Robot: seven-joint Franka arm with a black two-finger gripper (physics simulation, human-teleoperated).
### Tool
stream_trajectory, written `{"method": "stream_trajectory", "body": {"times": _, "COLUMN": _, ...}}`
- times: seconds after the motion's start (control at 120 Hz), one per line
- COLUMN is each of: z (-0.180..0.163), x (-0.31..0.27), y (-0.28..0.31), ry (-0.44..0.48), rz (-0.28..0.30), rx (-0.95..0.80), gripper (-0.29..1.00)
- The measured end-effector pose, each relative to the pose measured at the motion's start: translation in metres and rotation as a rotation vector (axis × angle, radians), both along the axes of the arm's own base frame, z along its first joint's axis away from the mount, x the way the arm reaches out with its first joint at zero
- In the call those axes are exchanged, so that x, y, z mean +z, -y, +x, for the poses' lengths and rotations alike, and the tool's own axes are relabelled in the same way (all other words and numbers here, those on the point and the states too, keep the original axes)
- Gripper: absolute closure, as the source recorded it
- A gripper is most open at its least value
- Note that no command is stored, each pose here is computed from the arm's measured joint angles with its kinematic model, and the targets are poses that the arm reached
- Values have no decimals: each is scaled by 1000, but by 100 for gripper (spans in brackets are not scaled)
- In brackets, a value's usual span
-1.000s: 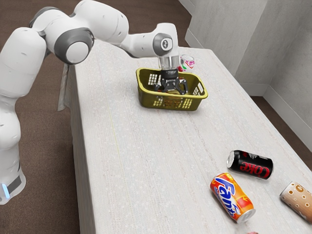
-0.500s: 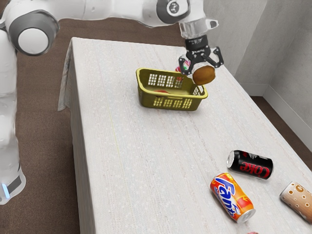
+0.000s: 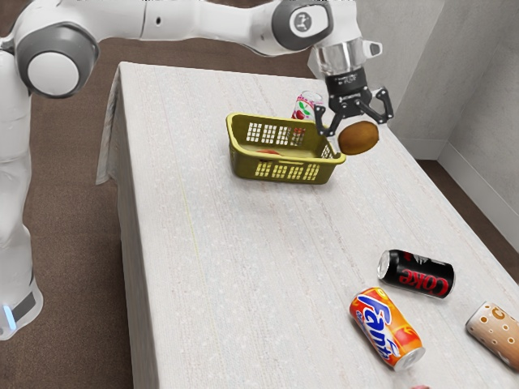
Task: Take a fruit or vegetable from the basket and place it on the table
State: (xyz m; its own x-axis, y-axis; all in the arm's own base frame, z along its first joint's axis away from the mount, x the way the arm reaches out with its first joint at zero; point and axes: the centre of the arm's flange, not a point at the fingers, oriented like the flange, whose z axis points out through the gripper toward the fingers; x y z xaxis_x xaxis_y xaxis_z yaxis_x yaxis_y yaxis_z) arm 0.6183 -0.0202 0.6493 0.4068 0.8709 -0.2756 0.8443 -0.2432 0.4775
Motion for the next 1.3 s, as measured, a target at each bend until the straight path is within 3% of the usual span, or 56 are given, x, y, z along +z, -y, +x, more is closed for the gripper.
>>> {"method": "stream_trajectory", "body": {"times": 0.2, "z": 11, "x": -28, "y": 14, "ry": -68, "rz": -62, "rx": 73, "gripper": 8}}
{"method": "stream_trajectory", "body": {"times": 0.367, "z": -5, "x": -17, "y": 89, "ry": -153, "rz": -39, "rx": 196, "gripper": 9}}
{"method": "stream_trajectory", "body": {"times": 0.642, "z": -54, "x": 31, "y": 105, "ry": -351, "rz": -115, "rx": 617, "gripper": 9}}
{"method": "stream_trajectory", "body": {"times": 0.908, "z": -60, "x": 17, "y": 106, "ry": -583, "rz": -219, "rx": 975, "gripper": 9}}
{"method": "stream_trajectory", "body": {"times": 1.1, "z": -61, "x": 11, "y": 116, "ry": -685, "rz": -268, "rx": 1140, "gripper": 8}}
{"method": "stream_trajectory", "body": {"times": 1.217, "z": -62, "x": 9, "y": 121, "ry": -702, "rz": -269, "rx": 1181, "gripper": 8}}
{"method": "stream_trajectory", "body": {"times": 1.3, "z": -62, "x": 2, "y": 123, "ry": -671, "rz": -220, "rx": 1176, "gripper": 7}}
